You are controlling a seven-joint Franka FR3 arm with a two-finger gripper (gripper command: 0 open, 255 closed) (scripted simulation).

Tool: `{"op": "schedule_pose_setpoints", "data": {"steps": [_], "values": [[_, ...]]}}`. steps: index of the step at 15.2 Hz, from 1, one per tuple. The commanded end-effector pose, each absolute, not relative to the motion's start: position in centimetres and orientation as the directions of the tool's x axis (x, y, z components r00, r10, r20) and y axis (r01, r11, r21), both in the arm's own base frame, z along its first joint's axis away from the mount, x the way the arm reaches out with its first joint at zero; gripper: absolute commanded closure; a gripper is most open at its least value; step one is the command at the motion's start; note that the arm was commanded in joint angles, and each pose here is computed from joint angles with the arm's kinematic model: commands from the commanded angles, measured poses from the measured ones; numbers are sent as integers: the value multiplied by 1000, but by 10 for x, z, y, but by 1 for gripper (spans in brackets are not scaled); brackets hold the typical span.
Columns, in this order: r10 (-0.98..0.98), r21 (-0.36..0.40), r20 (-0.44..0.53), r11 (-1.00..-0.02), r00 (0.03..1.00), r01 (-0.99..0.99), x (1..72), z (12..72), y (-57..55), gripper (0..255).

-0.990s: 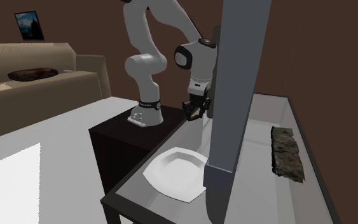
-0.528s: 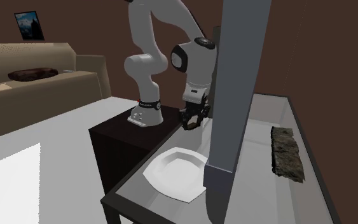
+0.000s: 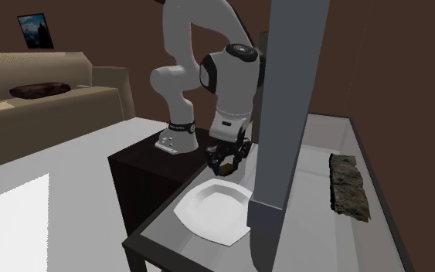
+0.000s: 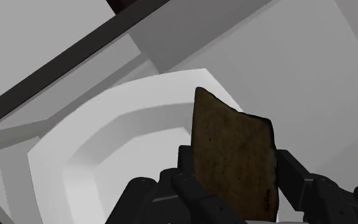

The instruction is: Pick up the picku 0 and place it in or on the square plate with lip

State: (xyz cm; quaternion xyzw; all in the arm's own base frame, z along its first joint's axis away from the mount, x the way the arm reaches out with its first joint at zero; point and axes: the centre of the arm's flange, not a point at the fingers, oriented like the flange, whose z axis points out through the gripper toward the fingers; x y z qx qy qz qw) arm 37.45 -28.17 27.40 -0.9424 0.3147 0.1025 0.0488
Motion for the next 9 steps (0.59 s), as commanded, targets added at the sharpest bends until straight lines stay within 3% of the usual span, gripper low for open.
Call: {"op": "schedule_pose_setpoints", "data": {"steps": [1,9], "values": [[-582,-27,-224,-798,782,-602,380,273,-307,255],[-582,-27,-224,-798,782,-602,389,252,-353,255]]}}
